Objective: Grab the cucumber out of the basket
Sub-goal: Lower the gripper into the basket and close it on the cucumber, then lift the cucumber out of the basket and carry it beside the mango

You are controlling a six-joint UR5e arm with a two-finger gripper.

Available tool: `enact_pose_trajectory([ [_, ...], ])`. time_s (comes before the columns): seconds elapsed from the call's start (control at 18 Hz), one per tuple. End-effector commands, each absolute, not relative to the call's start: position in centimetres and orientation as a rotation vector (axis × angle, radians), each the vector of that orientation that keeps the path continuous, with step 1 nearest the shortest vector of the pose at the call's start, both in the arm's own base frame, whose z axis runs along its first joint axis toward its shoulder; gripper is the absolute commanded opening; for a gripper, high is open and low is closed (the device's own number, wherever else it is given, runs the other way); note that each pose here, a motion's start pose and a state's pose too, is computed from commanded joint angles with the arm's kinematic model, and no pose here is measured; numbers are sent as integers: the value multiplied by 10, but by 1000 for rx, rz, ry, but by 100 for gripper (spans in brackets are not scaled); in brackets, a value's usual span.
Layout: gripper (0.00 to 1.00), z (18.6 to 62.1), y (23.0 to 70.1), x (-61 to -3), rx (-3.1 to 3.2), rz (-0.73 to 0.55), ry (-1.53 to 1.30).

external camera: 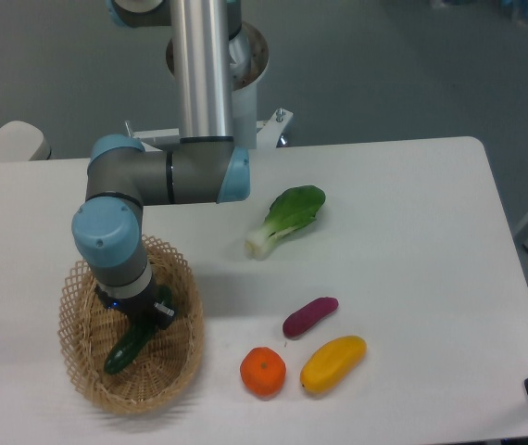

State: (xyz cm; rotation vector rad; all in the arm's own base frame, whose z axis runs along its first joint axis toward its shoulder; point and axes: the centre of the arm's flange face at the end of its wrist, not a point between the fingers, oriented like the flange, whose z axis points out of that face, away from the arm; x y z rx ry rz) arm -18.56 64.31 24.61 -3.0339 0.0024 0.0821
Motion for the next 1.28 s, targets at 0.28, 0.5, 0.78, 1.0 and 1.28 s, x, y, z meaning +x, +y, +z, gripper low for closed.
enact_pose_trajectory([
  [0.28,27,305,646,-219,-2992,135,122],
  [0.5,27,341,630,-284,-2944,207,152],
  [0.78,27,362,585,-376,-2931,241,266],
  [1.0,27,379,539,-440,-2911,255,406],
  [1.28,27,391,500,-482,-2869,257,413],
])
